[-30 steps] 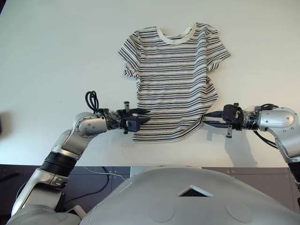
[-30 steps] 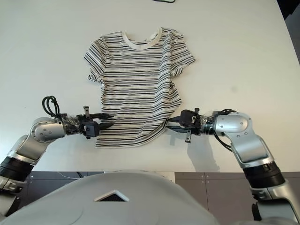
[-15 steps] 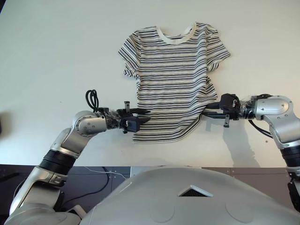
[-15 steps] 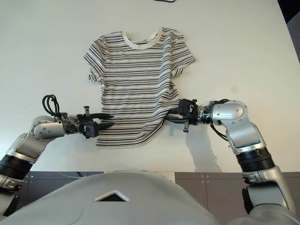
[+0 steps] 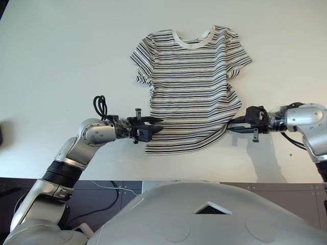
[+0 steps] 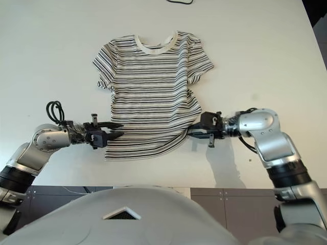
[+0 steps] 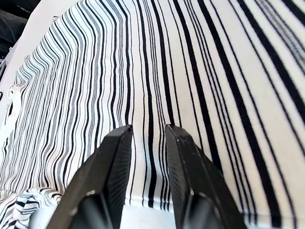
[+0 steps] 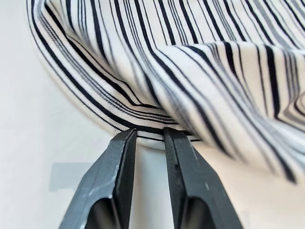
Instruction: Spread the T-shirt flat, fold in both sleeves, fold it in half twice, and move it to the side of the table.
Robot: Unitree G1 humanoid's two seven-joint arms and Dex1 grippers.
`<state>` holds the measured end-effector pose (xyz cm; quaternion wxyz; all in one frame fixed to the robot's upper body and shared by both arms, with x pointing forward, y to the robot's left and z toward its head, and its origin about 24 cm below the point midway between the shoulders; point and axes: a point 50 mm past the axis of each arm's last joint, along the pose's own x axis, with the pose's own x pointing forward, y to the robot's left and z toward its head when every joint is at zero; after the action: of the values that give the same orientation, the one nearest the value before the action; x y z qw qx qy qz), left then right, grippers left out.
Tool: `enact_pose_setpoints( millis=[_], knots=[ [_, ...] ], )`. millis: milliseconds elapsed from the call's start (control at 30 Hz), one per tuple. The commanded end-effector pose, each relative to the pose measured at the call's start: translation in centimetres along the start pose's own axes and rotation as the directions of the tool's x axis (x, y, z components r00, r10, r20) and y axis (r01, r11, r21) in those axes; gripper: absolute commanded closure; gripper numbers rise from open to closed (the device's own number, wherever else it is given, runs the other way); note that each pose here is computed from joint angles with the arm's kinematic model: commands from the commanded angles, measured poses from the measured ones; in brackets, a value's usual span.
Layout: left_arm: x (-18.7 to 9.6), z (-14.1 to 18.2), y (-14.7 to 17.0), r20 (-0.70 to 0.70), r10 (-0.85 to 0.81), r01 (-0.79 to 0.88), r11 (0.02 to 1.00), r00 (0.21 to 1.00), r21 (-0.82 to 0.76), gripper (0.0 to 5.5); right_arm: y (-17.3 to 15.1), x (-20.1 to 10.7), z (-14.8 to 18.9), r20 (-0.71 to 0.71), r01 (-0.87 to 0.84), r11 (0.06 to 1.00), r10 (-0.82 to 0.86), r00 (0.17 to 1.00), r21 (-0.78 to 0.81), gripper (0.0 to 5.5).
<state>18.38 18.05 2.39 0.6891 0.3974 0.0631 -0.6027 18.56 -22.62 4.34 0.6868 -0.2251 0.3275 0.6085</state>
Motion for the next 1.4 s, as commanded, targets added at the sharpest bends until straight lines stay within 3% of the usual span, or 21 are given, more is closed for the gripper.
enact_pose_setpoints(
  millis=[33, 300, 567, 967, 1200, 1400],
  knots=[
    [-0.7, -1.0, -1.9, -0.095, -0.075, 0.067, 0.995, 0.993, -0.080, 4.23, 4.2, -1.9, -1.0, -0.107, -0.108, 0.987, 0.121, 0.987, 0.119, 4.46],
    [-1.0, -0.9, -4.1, -0.121, -0.091, 0.077, 0.990, 0.988, -0.120, 4.23, 6.2, -2.7, -0.1, -0.138, -0.005, 0.989, 0.026, 0.990, 0.150, 4.46],
    [-1.6, -1.9, -4.8, -0.167, -0.129, 0.112, 0.988, 0.977, -0.106, 4.23, 2.4, -5.6, 2.1, -0.038, 0.197, 0.975, -0.194, 0.980, 0.107, 4.46],
    [-1.7, -2.3, -4.5, -0.157, -0.134, 0.122, 0.989, 0.978, -0.084, 4.23, 6.1, -2.2, -0.9, -0.071, 0.083, 0.982, -0.072, 0.995, 0.169, 4.46],
    [-1.7, -2.3, -4.5, -0.154, -0.138, 0.126, 0.989, 0.978, -0.082, 4.23, 6.1, -1.9, -1.5, -0.096, 0.082, 0.983, -0.067, 0.993, 0.163, 4.46],
    [-2.5, -1.4, -5.5, -0.139, -0.143, 0.125, 0.983, 0.980, -0.133, 4.23, 9.0, -3.3, -2.4, -0.171, -0.004, 0.979, 0.040, 0.984, 0.201, 4.46]
  ],
)
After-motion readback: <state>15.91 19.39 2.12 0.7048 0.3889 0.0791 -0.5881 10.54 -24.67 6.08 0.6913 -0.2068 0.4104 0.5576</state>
